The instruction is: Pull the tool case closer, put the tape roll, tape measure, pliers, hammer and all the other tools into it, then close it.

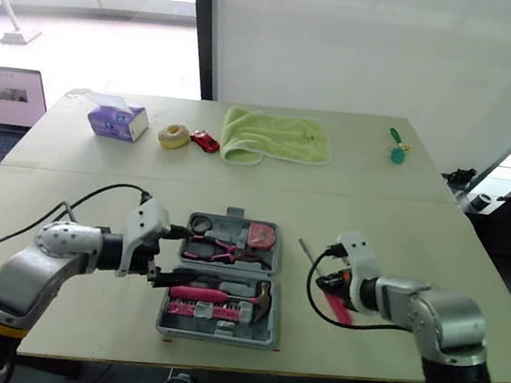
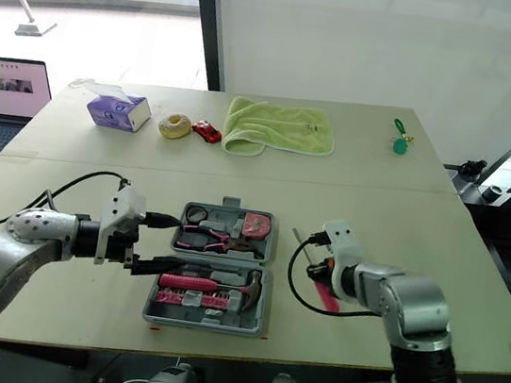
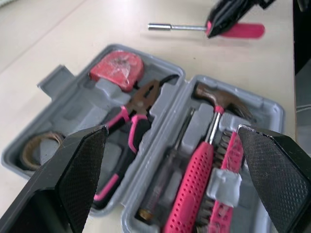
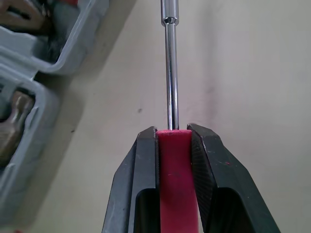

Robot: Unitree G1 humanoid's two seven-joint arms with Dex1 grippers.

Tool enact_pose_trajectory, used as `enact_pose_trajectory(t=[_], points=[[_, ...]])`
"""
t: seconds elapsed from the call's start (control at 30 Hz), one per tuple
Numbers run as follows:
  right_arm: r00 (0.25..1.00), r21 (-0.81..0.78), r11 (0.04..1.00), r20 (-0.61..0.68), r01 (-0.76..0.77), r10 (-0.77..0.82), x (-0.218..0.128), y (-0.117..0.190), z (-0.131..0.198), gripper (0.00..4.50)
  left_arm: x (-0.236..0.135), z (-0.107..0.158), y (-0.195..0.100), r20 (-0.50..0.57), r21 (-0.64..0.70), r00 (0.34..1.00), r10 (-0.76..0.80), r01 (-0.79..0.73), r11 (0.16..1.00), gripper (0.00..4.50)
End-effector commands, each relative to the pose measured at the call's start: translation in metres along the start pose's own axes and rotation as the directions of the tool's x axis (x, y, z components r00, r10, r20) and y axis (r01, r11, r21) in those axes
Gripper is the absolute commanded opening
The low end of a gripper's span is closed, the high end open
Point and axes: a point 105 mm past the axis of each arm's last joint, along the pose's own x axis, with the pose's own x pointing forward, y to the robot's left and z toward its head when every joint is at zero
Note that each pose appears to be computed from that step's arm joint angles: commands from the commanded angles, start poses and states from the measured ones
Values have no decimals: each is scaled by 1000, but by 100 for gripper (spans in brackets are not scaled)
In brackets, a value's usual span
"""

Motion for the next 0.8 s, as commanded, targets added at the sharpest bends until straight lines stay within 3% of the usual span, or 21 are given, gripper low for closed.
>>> enact_pose_trajectory(t=[0.03, 0.13, 0.5, 0.67, 0.77, 0.8], points=[[994, 91, 994, 87, 59, -67, -4, -3, 11, 37, -4, 11, 0, 17, 45, 1000, 14, -15, 999, 450], [992, 215, 974, 92, 66, -87, 4, 0, 9, 37, -4, 11, 0, 8, 51, 1000, 7, -7, 999, 450], [986, 252, 955, 27, 154, -166, 4, -15, -10, 37, 2, 12, 1, 7, 61, 1000, 1, -2, 998, 450], [989, 342, 934, 63, 104, -134, 2, -13, 1, 271, 1, 10, 0, -4, 54, 1000, -16, 16, 998, 450], [988, 260, 960, 87, 104, -131, -12, -24, 14, 426, -3, 13, -3, 12, 39, 999, -39, 39, 998, 450], [980, 160, 977, 112, 143, -162, -25, -37, 26, 440, -5, 14, -3, 13, 43, 999, -40, 40, 998, 450]])
